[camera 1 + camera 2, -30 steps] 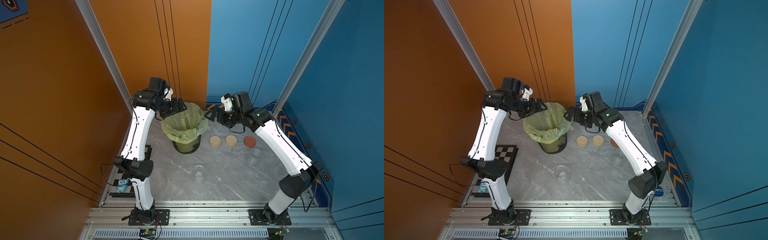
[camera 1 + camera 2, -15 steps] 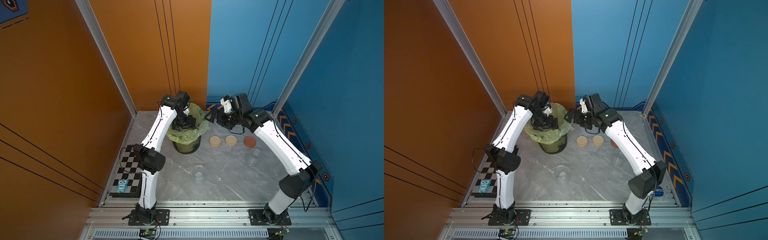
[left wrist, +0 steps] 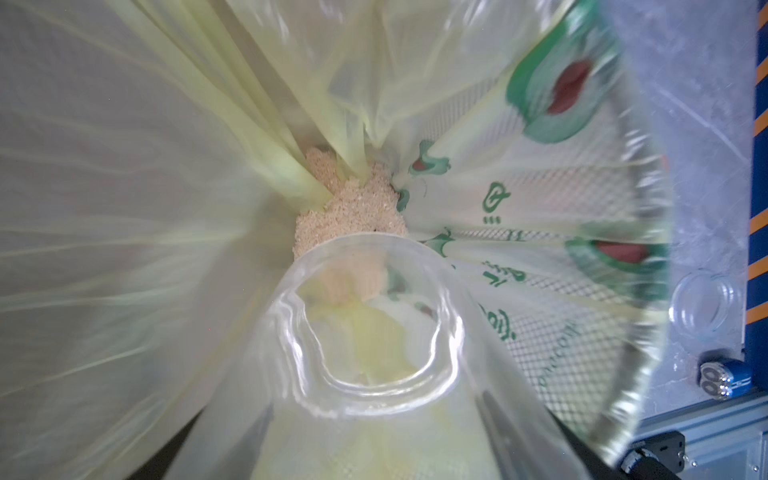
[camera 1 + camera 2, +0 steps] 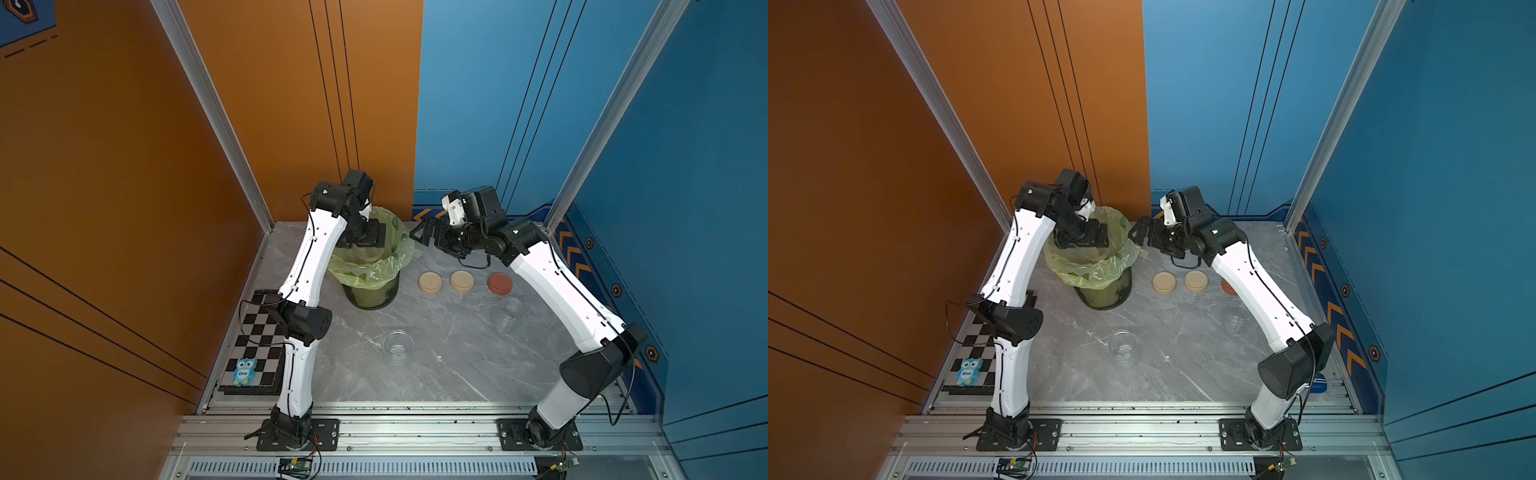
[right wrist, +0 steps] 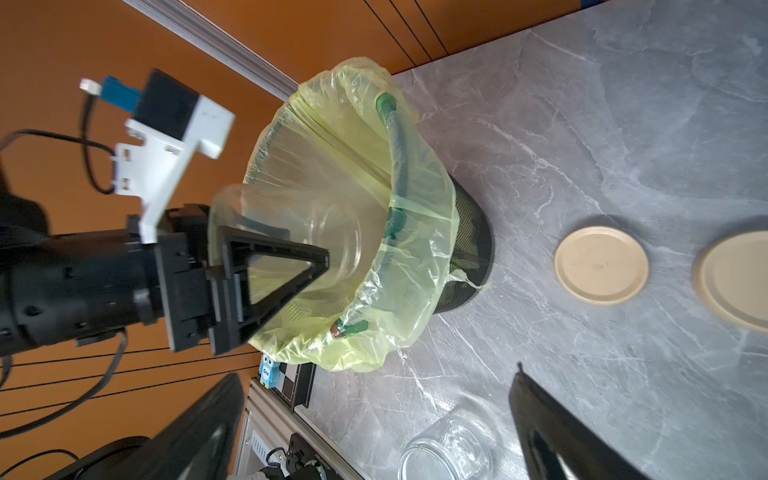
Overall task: Empty moldy rice from jars
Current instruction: Pour the moldy rice from the jar into the trash bin.
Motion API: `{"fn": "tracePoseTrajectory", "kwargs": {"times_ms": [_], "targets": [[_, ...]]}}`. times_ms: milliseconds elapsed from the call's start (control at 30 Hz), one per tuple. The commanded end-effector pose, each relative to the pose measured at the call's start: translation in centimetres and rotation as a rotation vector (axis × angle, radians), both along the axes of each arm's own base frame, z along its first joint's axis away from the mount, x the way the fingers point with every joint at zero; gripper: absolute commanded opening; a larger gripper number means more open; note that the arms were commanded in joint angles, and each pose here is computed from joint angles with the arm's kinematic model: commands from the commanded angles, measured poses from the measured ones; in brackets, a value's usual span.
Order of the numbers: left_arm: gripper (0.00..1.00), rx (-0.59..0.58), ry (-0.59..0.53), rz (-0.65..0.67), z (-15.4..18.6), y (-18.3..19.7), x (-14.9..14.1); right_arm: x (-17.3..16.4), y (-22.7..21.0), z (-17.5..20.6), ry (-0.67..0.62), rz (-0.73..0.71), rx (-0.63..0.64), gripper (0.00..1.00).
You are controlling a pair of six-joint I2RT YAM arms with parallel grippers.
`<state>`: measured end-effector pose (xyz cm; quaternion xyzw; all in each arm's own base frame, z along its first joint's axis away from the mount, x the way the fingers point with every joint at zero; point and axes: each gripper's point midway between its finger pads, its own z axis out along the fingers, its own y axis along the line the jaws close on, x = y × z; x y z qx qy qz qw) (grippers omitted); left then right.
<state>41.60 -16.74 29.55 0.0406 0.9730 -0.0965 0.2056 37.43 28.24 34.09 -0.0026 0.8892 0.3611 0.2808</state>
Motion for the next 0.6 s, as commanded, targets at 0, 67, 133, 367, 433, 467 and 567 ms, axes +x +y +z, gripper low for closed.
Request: {"fn": "tracePoseTrajectory", "kwargs": {"times_ms": [0, 67, 133, 367, 433, 467, 567], "targets": [[0.00, 0.004, -0.155, 0.021, 5.7, 1.9, -1.9, -0.4, -0.4, 1.3, -0.031, -0.003, 0.023, 1.00], [0.00, 0.009, -0.211, 0.022, 7.2, 2.4, -2.0, -0.4, -0.3, 1.3, -0.031, -0.001, 0.022, 1.00], [0.00, 0.020, -0.239, 0.036, 8.0, 3.0, -2.2, -0.3, -0.2, 1.3, -0.030, -0.002, 0.024, 1.00], [0.00, -0.048, -0.176, 0.062, 7.0, 3.9, -2.2, -0.4, 0.0, 1.2, -0.029, 0.002, 0.024, 1.00], [0.00, 0.037, -0.190, 0.053, 6.7, 4.3, -2.3, -0.5, 0.0, 1.2, -0.028, 0.004, 0.023, 1.00], [0.00, 0.109, -0.218, 0.052, 6.8, 4.5, -2.3, -0.5, 0.0, 1.1, -0.026, 0.005, 0.022, 1.00], [0.00, 0.503, -0.443, 0.115, 10.9, 6.1, -2.6, -0.6, 0.0, 1.0, -0.024, 0.006, 0.019, 1.00]]}}
